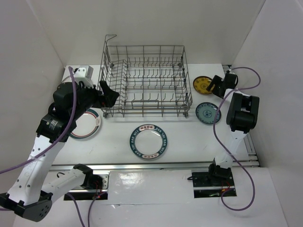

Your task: Load the plates into the dish rack

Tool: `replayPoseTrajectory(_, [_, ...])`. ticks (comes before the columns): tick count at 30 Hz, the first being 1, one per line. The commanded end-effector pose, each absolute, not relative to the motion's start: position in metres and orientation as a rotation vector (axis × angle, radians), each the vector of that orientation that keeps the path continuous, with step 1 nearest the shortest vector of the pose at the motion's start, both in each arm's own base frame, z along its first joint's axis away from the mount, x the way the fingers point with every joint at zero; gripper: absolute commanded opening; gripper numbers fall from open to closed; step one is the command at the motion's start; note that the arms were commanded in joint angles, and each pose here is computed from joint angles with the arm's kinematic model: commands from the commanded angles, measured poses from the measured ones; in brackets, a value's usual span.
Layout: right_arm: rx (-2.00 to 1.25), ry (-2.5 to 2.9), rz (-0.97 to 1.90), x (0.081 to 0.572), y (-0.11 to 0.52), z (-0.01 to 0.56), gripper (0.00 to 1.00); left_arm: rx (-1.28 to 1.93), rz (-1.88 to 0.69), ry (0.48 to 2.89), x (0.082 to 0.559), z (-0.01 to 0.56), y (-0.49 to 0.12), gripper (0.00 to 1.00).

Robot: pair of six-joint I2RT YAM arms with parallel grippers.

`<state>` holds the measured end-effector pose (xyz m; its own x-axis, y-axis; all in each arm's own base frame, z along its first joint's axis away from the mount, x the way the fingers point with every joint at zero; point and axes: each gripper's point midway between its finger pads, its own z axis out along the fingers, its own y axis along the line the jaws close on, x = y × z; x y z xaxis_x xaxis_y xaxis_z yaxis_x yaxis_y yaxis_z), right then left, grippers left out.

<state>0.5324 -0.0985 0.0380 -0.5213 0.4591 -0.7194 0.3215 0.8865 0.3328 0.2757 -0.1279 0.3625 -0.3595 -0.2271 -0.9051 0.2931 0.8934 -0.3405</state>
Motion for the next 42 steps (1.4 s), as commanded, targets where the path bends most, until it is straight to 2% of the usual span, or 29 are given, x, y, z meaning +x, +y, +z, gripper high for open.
replayPoseTrajectory(1, [0.523, 2.046, 0.217, 0.559, -0.112, 0.065, 0.85, 0.085, -0.549, 1.801, 0.276, 0.377, -0.131, 1.00])
replayPoseTrajectory(8, [0.561, 2.048, 0.239, 0.567, -0.117, 0.051, 0.82, 0.099, -0.565, 1.802, 0.274, 0.377, -0.133, 1.00])
replayPoseTrajectory(17, [0.575, 2.085, 0.307, 0.571, -0.113, 0.024, 0.66, 0.106, -0.575, 1.793, 0.271, 0.379, -0.134, 0.99])
replayPoseTrajectory(24, [0.562, 2.108, 0.346, 0.574, -0.099, 0.015, 0.63, 0.106, -0.575, 1.793, 0.271, 0.379, -0.134, 1.00])
replayPoseTrajectory(27, [0.566, 2.116, 0.347, 0.573, -0.099, 0.010, 0.58, 0.106, -0.575, 1.793, 0.271, 0.379, -0.134, 1.00])
replayPoseTrajectory(33, [0.608, 2.161, 0.322, 0.565, -0.097, -0.009, 0.36, 0.106, -0.575, 1.793, 0.271, 0.379, -0.134, 1.00])
replayPoseTrajectory(38, [0.680, 2.225, 0.264, 0.559, -0.105, -0.029, 0.01, 0.106, -0.577, 1.784, 0.269, 0.382, -0.133, 1.00])
replayPoseTrajectory(42, [0.727, 2.220, 0.290, 0.559, -0.108, -0.030, 0.00, 0.106, -0.577, 1.784, 0.269, 0.382, -0.133, 1.00])
